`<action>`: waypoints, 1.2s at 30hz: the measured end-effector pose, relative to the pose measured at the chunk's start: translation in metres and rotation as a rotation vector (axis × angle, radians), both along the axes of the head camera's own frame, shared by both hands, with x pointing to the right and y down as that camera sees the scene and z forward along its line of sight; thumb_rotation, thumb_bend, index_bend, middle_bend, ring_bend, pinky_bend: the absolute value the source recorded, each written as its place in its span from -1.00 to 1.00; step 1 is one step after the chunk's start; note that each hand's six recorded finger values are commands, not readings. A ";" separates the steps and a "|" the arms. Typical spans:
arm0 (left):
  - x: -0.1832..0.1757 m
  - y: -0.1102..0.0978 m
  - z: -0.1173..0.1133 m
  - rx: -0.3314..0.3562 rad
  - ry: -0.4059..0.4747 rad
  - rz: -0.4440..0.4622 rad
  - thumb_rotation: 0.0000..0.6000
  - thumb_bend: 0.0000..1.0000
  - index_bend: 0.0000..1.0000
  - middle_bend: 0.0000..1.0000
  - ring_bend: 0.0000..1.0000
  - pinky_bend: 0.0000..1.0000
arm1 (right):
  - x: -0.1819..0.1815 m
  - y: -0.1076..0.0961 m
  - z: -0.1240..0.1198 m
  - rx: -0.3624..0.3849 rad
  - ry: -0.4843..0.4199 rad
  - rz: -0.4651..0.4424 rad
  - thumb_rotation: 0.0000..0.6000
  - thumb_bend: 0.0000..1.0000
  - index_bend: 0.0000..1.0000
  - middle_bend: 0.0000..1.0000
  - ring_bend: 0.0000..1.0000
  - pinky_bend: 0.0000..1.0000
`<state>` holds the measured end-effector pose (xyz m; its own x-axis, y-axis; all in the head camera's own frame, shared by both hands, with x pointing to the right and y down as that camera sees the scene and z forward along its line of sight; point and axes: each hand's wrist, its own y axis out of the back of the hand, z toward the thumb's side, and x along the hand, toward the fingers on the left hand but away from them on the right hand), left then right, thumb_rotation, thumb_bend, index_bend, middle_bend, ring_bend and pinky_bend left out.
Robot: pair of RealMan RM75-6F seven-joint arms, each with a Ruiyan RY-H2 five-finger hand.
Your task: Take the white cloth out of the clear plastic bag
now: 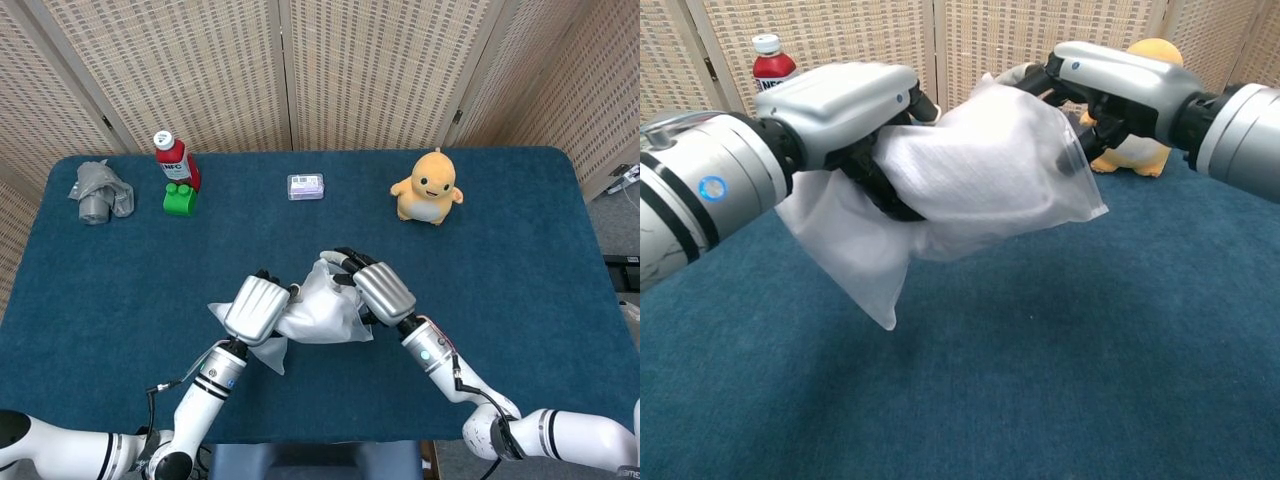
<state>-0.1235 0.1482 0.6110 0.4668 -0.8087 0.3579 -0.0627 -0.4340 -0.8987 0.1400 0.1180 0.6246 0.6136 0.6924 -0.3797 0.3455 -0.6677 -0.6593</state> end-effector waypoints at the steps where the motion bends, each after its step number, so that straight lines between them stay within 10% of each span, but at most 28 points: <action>1: -0.001 0.000 0.000 -0.002 -0.002 -0.001 1.00 -0.45 0.23 0.59 0.27 -0.08 | 0.000 0.000 0.000 0.002 0.000 0.000 1.00 0.12 0.51 -0.63 -0.84 -0.54; 19: -0.018 0.010 0.019 -0.066 -0.054 -0.019 1.00 -0.48 -0.18 0.41 0.17 -0.11 | -0.006 -0.009 -0.004 0.031 0.004 0.013 1.00 0.22 0.58 -0.59 -0.84 -0.54; 27: -0.031 0.011 0.024 -0.075 -0.114 -0.019 1.00 -0.76 -0.78 -0.25 -0.19 -0.19 | -0.007 -0.014 0.003 0.027 0.006 0.027 1.00 0.25 0.58 -0.58 -0.84 -0.54; 36: -0.039 0.017 0.028 -0.098 -0.114 -0.024 1.00 -0.86 -0.83 -0.66 -0.25 -0.20 | 0.000 -0.022 0.013 0.019 0.025 0.068 1.00 0.25 0.58 -0.57 -0.84 -0.54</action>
<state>-0.1625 0.1652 0.6393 0.3992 -0.7778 0.4854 0.0259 -0.5197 -0.8540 0.1400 0.0958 0.6372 0.5552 0.7394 -0.3809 0.3726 -0.6305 -0.6809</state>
